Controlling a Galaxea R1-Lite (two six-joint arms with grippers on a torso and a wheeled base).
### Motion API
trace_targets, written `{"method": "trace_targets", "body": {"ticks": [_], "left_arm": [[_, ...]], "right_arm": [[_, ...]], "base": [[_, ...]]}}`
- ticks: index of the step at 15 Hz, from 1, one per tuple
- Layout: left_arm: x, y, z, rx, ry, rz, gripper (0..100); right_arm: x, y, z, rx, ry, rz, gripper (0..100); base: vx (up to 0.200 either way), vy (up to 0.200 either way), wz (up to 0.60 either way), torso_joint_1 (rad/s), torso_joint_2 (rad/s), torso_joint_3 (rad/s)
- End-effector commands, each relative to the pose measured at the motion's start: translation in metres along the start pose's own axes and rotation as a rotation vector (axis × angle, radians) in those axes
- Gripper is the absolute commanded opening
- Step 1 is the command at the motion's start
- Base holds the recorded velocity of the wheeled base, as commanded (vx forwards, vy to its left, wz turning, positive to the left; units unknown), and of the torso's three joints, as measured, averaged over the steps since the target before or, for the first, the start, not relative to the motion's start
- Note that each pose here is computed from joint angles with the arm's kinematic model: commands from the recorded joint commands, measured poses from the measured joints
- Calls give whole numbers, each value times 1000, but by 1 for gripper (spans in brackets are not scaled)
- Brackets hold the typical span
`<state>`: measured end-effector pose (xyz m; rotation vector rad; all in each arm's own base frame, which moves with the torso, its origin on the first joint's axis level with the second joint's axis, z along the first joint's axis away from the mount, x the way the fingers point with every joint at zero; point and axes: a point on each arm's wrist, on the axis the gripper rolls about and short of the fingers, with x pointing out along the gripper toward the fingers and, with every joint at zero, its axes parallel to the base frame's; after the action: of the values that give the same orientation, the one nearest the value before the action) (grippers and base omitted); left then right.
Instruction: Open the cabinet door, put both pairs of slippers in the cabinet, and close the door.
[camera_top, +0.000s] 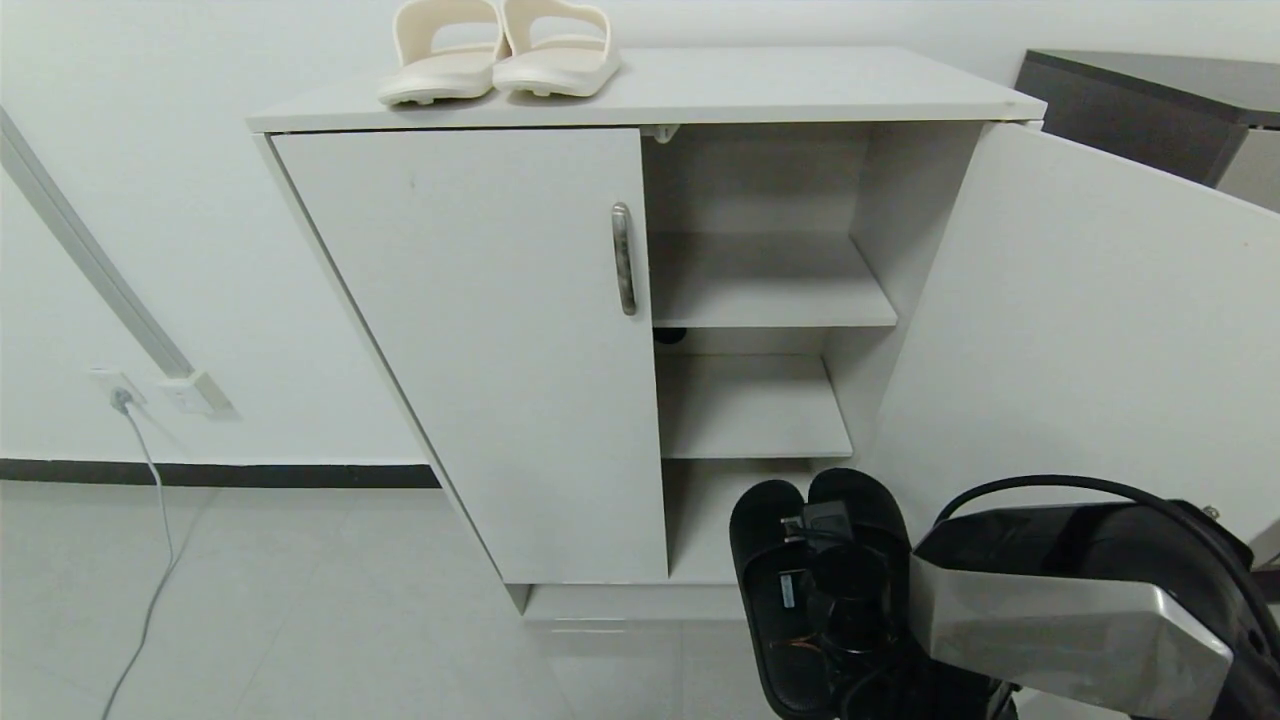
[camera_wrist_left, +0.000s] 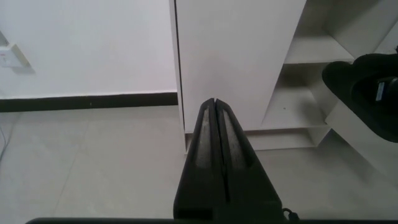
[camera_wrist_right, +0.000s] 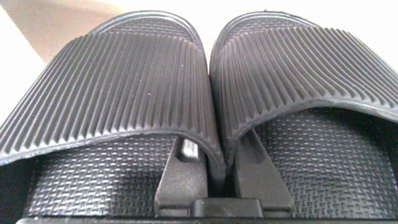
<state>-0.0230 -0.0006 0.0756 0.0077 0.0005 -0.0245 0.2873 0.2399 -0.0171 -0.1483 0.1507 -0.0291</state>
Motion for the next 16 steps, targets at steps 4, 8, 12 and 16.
{"method": "trace_targets", "body": {"ticks": [4, 8, 12, 16], "left_arm": [[0, 0, 0, 0, 1, 0, 0], [0, 0, 0, -2, 1, 1, 0], [0, 0, 0, -3, 1, 1, 0], [0, 0, 0, -3, 1, 1, 0]], "right_arm": [[1, -15, 7, -10, 19, -29, 0], [4, -22, 3, -24, 40, -50, 0], [-1, -16, 11, -7, 14, -26, 0], [-4, -1, 24, 30, -33, 17, 0]], "base": [[0, 0, 0, 0, 0, 0], [0, 0, 0, 0, 0, 0], [0, 0, 0, 0, 0, 0], [0, 0, 0, 0, 0, 0]]}}
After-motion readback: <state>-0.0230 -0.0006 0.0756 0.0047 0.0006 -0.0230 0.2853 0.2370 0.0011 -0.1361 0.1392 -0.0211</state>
